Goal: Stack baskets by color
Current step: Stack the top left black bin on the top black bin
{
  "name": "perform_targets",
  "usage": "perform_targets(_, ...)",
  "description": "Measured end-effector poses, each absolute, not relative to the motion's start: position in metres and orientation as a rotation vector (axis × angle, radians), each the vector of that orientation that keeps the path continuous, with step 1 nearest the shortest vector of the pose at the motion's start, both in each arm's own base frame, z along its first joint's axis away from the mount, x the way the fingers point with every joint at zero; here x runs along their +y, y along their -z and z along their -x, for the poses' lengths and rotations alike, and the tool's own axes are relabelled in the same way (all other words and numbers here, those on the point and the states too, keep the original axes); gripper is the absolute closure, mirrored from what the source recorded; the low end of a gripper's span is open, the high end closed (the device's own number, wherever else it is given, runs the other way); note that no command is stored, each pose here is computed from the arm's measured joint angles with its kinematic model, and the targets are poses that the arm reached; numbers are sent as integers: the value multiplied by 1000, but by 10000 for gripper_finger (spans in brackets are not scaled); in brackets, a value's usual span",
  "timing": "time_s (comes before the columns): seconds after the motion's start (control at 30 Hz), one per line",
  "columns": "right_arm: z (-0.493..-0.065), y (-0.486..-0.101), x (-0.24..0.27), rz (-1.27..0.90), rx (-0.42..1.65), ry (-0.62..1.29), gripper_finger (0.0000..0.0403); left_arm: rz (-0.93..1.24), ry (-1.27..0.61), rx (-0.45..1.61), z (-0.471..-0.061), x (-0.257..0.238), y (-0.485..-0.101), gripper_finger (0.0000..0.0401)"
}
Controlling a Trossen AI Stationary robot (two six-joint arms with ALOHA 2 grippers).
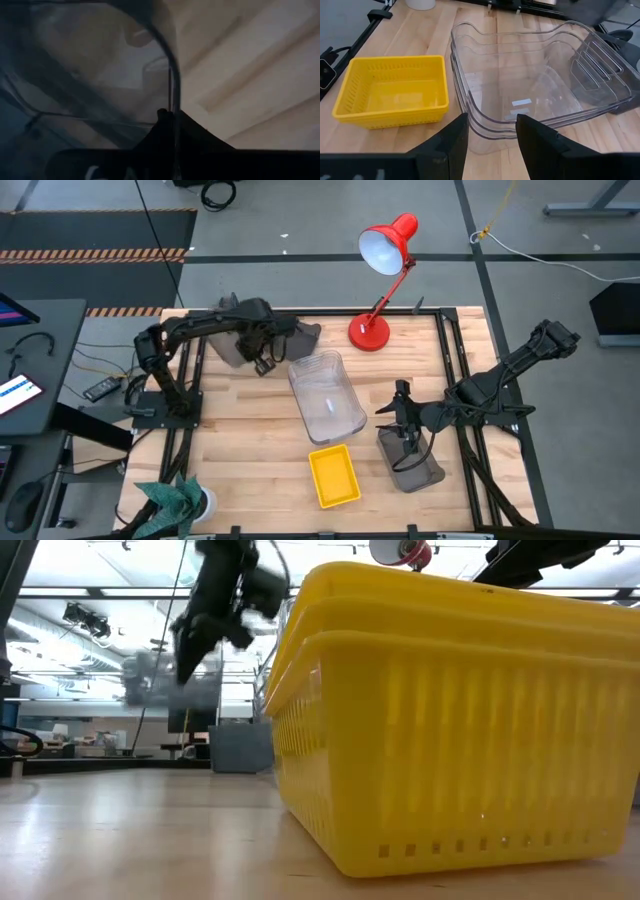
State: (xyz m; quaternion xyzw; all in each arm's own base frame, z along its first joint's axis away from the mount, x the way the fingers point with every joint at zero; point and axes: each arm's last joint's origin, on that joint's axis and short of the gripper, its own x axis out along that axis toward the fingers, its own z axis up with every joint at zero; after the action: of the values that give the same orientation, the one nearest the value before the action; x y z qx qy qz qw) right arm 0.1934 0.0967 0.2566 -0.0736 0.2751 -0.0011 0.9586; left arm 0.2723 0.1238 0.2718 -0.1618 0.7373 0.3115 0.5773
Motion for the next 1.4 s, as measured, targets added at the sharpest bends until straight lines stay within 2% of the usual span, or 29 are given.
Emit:
perform_targets(0.13,-193,-257,97,155,559,1,233,359,-813,1515,-282,132,-320,396)
perform_targets(0.33,-193,-256,97,156,559,1,233,528,-930,1137,-290,140,-376,395)
perform_targets(0.53,-193,-256,97,155,559,-1,233,771,-798,866,-302,146,-402,393)
perform_targets(0.8,-193,-257,98,153,559,-11,233,901,-668,887,-318,150,-389,393)
perform_targets(1.4,-189,-259,109,141,524,-63,233,930,-684,1108,-353,188,-317,393)
